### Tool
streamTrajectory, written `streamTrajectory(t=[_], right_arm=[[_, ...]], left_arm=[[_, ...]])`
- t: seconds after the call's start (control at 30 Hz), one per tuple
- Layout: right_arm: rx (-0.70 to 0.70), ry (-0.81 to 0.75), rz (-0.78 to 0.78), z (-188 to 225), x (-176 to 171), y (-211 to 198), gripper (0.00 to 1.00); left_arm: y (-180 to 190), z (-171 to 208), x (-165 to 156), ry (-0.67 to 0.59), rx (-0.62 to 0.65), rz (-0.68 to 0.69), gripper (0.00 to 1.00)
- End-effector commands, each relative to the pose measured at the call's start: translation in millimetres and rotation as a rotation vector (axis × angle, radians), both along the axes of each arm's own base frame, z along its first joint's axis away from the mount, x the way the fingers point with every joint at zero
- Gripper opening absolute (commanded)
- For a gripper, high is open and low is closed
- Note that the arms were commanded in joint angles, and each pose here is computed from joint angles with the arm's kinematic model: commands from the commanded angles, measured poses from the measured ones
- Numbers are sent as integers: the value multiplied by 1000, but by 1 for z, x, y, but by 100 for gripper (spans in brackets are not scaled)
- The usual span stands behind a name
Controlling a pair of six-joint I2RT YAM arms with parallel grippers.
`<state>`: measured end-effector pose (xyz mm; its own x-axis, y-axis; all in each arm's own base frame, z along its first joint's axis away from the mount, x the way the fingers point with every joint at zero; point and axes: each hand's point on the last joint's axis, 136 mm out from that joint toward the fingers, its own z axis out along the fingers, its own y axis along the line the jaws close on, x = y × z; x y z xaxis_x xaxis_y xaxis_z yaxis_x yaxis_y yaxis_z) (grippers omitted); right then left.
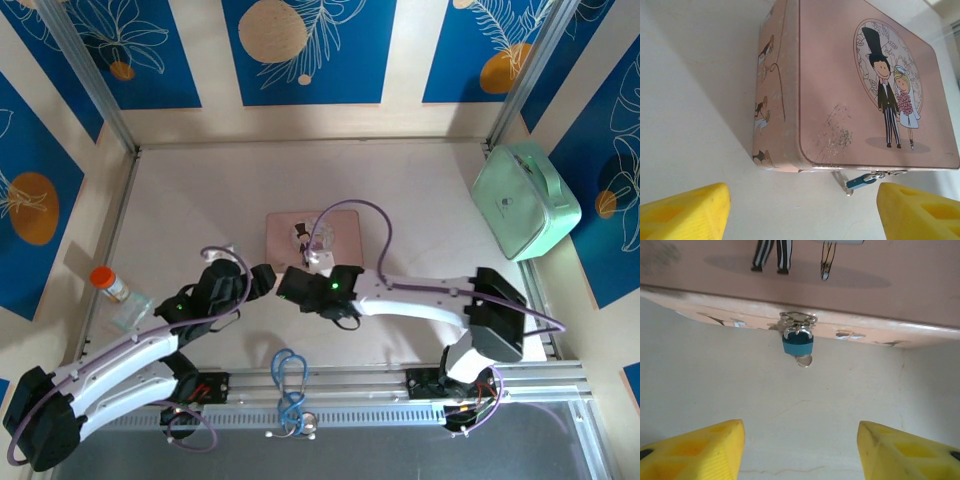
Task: Unlock the padlock with the key
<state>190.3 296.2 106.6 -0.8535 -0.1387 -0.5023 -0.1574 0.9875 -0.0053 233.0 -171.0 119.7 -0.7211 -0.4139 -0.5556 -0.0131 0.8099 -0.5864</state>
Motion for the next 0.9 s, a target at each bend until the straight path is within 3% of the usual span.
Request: streamTrajectory(t=[0.0, 0.1, 0.37, 0.47, 0.87], right_arm=[[6, 47, -45, -15, 3, 4, 60], [47, 57, -40, -23, 10, 12, 61], [59, 40, -84, -40, 36, 12, 63], [66, 68, -83, -50, 40, 13, 60], [25, 98, -82, -61, 46, 17, 59]], left_arm=[[-8, 0, -3, 13, -96, 8, 77], [-11, -2, -3, 30, -110, 11, 77], [-12, -9, -5, 56, -150, 25, 64], [-4, -11, -8, 44, -163, 52, 59], [14, -9, -17, 8, -173, 93, 57]])
